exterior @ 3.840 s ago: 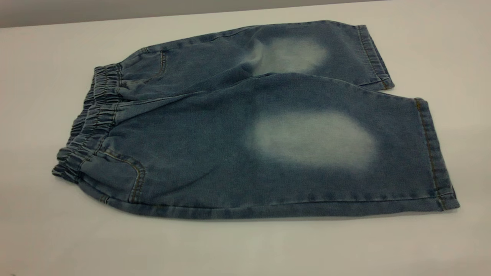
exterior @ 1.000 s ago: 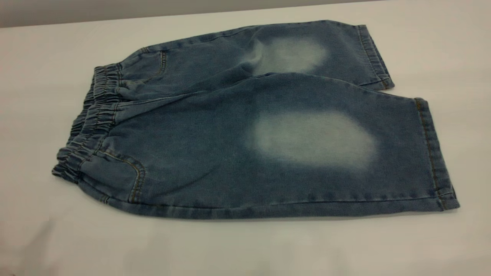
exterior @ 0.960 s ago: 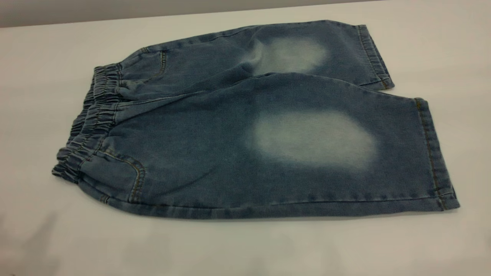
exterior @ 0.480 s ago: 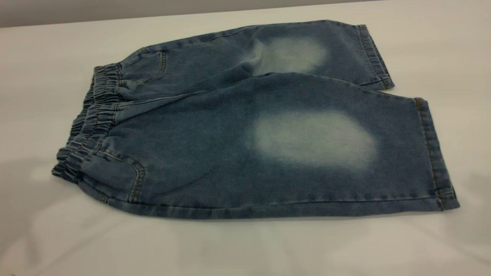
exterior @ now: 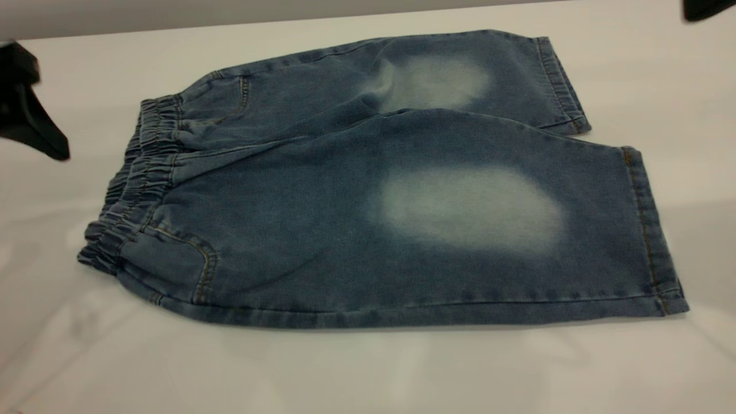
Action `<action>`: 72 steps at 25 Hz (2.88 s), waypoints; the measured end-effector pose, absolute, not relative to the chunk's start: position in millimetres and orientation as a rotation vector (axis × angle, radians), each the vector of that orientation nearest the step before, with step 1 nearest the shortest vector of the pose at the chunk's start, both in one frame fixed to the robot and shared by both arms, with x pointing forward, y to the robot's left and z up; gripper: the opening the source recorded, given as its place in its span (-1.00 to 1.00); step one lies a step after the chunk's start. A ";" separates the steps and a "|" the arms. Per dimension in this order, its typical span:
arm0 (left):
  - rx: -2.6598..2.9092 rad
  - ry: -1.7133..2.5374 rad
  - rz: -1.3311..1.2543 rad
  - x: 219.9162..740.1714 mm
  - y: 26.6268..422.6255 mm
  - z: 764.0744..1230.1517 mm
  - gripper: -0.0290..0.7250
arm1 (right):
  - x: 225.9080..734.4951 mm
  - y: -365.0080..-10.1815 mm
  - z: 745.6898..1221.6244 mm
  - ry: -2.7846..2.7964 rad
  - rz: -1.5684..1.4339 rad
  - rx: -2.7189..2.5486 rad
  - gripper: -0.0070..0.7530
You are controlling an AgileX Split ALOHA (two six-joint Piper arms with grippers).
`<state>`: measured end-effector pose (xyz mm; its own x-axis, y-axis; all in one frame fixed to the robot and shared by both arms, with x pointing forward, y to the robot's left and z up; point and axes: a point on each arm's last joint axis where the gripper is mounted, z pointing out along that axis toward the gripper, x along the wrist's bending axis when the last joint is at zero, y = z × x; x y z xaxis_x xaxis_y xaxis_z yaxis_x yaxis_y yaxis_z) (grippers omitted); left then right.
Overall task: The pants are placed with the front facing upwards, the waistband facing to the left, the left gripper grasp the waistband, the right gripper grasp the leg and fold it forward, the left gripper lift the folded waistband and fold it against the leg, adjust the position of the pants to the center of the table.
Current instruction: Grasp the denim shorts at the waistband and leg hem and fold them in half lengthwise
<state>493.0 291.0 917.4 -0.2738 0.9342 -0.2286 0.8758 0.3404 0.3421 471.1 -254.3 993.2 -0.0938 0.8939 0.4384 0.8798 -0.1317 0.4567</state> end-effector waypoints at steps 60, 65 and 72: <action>1.793 2.233 0.184 514.5 276.5 843.6 -0.76 | 478.2 -245.9 973.9 2.173 1.093 2.144 0.31; 1.798 2.229 0.185 514.5 276.5 843.6 -0.76 | 470.6 -242.5 959.6 2.275 1.043 2.220 0.31; 1.801 2.226 0.188 514.6 276.5 843.6 -0.76 | 463.5 -243.7 916.8 2.331 0.863 2.387 0.31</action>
<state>514.6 276.5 843.6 -0.1896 0.9735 -0.1276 0.9383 0.2179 0.2683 463.5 -243.7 916.8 -0.0163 0.8403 0.5418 0.9906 -0.0601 0.1230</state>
